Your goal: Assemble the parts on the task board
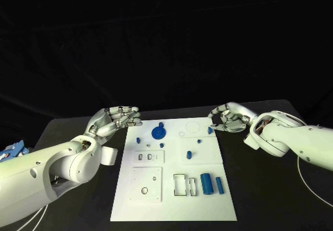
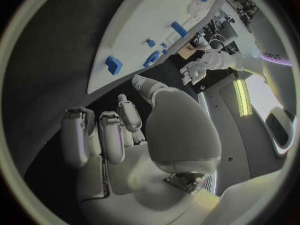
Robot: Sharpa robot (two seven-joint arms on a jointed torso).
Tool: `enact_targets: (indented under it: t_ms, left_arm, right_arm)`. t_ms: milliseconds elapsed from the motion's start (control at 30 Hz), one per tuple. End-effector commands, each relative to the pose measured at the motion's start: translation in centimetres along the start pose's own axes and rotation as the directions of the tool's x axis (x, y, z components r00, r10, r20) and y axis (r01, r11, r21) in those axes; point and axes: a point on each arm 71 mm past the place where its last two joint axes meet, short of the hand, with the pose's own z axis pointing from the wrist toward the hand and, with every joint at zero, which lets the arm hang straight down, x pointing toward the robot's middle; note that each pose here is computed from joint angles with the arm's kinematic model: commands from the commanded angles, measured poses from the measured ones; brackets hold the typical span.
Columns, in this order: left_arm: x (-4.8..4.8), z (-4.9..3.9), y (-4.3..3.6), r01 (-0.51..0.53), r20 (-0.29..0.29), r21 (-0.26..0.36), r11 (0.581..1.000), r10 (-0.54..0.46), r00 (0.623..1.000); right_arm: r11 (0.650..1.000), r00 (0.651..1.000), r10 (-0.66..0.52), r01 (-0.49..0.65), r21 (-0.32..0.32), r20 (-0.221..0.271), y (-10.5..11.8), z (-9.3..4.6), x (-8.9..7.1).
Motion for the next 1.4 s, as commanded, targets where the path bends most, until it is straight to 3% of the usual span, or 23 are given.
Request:
enact_targets:
  t_ms: [33,1400]
  left_arm:
    - [0.19,0.04,-0.09,0.013,-0.018,0.008,1.000,-0.013,1.000]
    - [-0.04,-0.01,-0.08,0.011,-0.014,0.005,1.000,-0.011,1.000]
  right_arm:
    - [1.000,1.000,-0.001,0.001,0.005,-0.027,-0.3,0.0,0.5]
    - [0.998,0.996,-0.041,0.045,0.048,-0.081,-1.5,0.2,3.1]
